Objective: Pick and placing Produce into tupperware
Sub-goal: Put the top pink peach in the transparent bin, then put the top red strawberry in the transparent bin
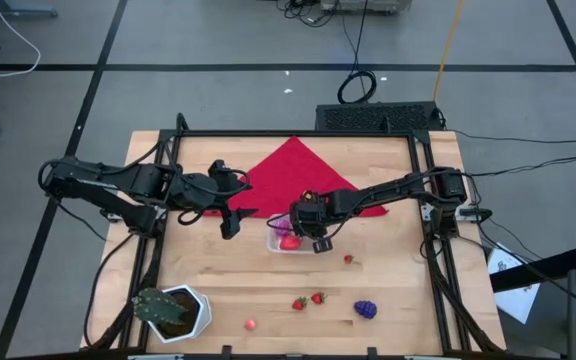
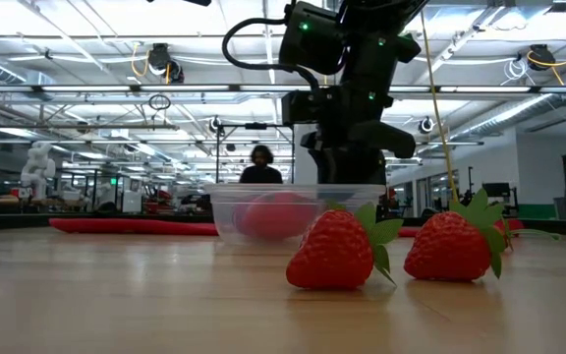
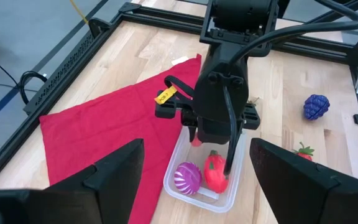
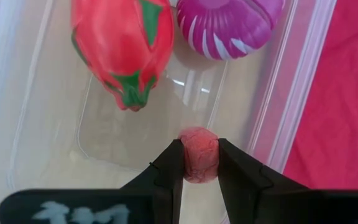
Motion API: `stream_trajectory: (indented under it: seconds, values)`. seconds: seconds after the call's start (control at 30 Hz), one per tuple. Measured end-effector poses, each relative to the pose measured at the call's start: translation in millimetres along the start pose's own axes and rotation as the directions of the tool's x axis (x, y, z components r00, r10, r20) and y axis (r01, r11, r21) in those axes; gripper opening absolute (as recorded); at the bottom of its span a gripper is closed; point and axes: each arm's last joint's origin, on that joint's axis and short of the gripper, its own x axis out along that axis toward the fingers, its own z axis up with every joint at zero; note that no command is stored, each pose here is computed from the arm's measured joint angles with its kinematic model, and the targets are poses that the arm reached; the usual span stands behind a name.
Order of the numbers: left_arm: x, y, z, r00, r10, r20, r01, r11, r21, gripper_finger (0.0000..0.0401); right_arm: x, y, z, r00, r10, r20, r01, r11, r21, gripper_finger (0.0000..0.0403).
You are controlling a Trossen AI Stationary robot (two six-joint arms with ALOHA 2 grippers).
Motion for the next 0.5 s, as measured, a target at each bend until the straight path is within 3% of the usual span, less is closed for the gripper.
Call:
stream_trajectory:
  seconds: [0.17,0.5]
  values:
    - [0.0,0.0,0.0,1.000,0.000,0.000,0.000,1.000,0.000,0.0296,-0.1,0.5,1.1,1.000,-0.001,0.009,0.001,1.000,-0.002,0.0085]
    - [0.0,0.0,0.0,1.000,0.000,0.000,0.000,1.000,0.000,0.0296,-0.1,0.7,1.2,1.000,-0.001,0.009,0.001,1.000,-0.001,0.0166]
